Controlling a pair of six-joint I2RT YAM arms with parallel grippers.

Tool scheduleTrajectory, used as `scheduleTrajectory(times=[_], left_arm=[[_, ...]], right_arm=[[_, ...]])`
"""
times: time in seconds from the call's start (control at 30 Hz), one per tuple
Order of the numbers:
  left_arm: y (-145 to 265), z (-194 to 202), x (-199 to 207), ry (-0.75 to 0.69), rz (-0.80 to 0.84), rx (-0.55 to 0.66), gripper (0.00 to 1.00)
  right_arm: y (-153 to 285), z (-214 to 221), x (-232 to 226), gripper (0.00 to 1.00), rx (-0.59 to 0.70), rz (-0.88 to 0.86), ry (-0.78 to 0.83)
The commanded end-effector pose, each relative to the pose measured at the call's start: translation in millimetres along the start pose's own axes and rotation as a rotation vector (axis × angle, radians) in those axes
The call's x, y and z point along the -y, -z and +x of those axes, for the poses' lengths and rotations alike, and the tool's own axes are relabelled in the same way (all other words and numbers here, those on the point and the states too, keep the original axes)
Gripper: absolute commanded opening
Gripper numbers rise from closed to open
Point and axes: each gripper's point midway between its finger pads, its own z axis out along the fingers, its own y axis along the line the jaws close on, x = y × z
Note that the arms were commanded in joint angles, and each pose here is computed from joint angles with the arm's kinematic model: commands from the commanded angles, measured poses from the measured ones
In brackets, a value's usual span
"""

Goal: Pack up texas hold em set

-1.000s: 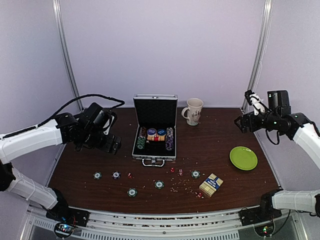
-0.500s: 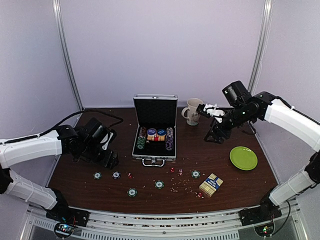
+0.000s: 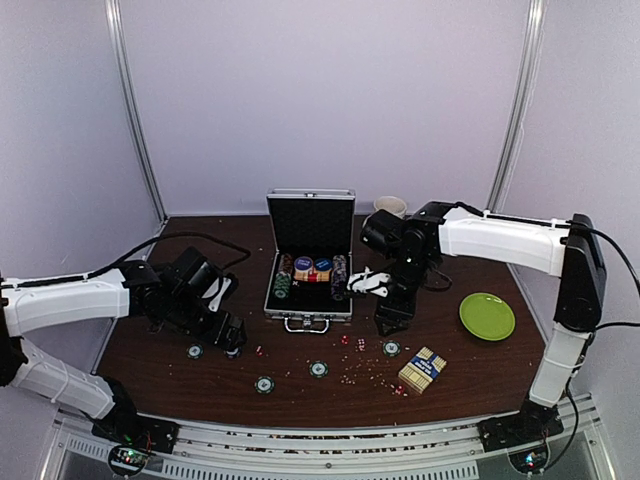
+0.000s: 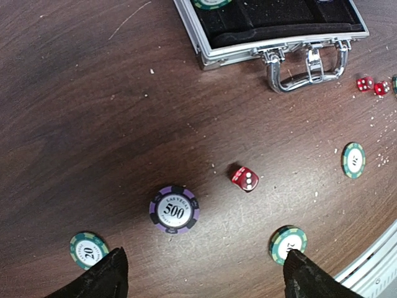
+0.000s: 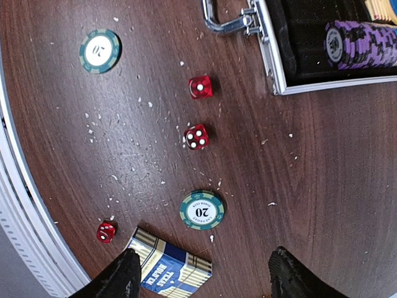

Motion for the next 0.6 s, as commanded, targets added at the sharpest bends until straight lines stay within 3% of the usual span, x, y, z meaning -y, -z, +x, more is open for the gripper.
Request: scheduleTrajectory(times=[0.0,0.17,0.4,0.57], left_arm=[[-3,-8,11,0.005,0.054,0.023,0.89],[-7,-9,15,0.010,0.069,0.024,0.88],[-5,-8,22,-0.002,0.106,0.036,0.75],[0,-4,18,0.005,0.099,0.050,0.75]], right_arm=[[0,8,3,0.70,-0.057,0.039,-0.018],[-9,-1,-4,0.64,-0.054,0.041,0.023],[-22,-33,-20,0.53,0.024,-0.037,0.073],[-32,-48,-18,0.45,0.053,-0.035,0.115]])
